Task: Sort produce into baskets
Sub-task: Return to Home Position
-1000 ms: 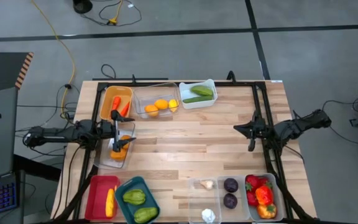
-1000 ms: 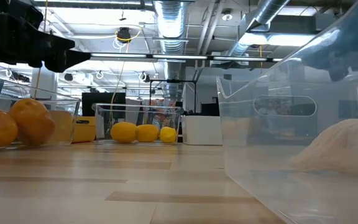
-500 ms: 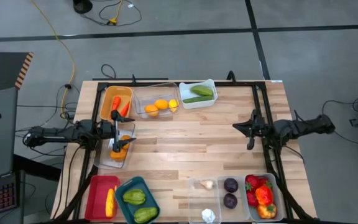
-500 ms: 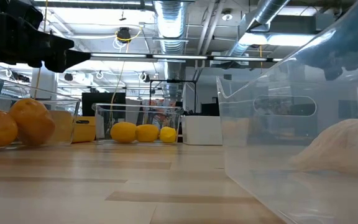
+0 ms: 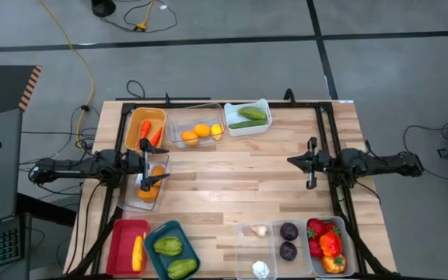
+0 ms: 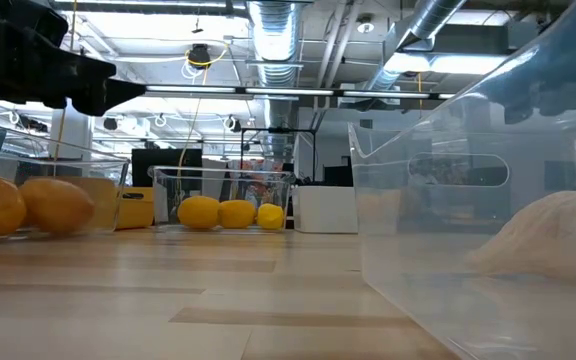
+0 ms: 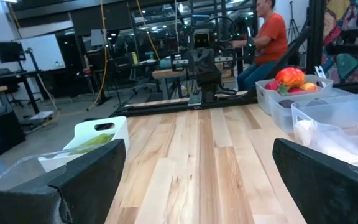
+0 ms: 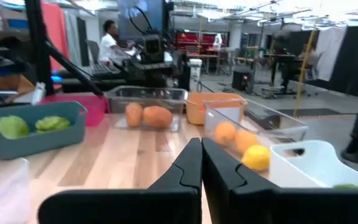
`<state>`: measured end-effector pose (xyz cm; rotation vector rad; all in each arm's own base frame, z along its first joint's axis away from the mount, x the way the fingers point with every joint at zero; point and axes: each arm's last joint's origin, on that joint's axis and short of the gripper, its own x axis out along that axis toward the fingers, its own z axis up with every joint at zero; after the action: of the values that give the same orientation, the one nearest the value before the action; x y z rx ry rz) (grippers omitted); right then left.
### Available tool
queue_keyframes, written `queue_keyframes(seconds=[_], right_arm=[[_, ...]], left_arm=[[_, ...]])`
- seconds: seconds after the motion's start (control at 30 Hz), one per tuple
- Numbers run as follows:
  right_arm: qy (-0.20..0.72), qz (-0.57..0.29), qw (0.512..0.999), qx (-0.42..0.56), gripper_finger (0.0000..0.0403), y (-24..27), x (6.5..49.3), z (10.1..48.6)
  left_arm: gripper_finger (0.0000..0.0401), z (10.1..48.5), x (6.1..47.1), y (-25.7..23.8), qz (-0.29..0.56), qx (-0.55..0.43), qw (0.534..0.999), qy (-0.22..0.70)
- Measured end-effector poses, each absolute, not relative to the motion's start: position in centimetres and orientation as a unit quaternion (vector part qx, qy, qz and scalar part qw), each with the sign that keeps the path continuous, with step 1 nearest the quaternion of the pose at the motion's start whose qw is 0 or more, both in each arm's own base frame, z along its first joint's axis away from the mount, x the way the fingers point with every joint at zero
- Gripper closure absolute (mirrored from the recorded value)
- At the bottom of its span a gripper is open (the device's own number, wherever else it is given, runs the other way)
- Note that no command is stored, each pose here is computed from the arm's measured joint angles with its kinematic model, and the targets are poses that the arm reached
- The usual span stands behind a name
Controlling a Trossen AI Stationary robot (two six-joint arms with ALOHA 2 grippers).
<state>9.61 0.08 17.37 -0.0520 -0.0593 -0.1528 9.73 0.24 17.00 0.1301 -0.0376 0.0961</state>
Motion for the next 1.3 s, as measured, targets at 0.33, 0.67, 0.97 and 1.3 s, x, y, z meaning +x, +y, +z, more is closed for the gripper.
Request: queue_keyframes(seconds=[0.33,0.67,0.97,1.3], right_arm=[[-0.014,-0.096,0.995,-0.024,0.037,-0.64,9.79,16.94],[-0.016,-0.108,0.994,0.014,0.0362,-0.89,9.77,16.9],[-0.015,-0.109,0.994,0.014,0.0361,-0.89,9.78,16.85],[-0.014,-0.109,0.994,0.014,0.036,-0.89,9.78,16.83]], left_arm=[[0.0005,17.0,9.73,0.25,0.051,0.085,0.995,-0.017],[0.0005,16.99,9.73,0.29,0.057,0.083,0.995,-0.017],[0.0005,16.98,9.73,0.29,0.057,0.052,0.997,-0.019],[0.0005,16.99,9.73,0.29,0.057,0.042,0.997,-0.019]])
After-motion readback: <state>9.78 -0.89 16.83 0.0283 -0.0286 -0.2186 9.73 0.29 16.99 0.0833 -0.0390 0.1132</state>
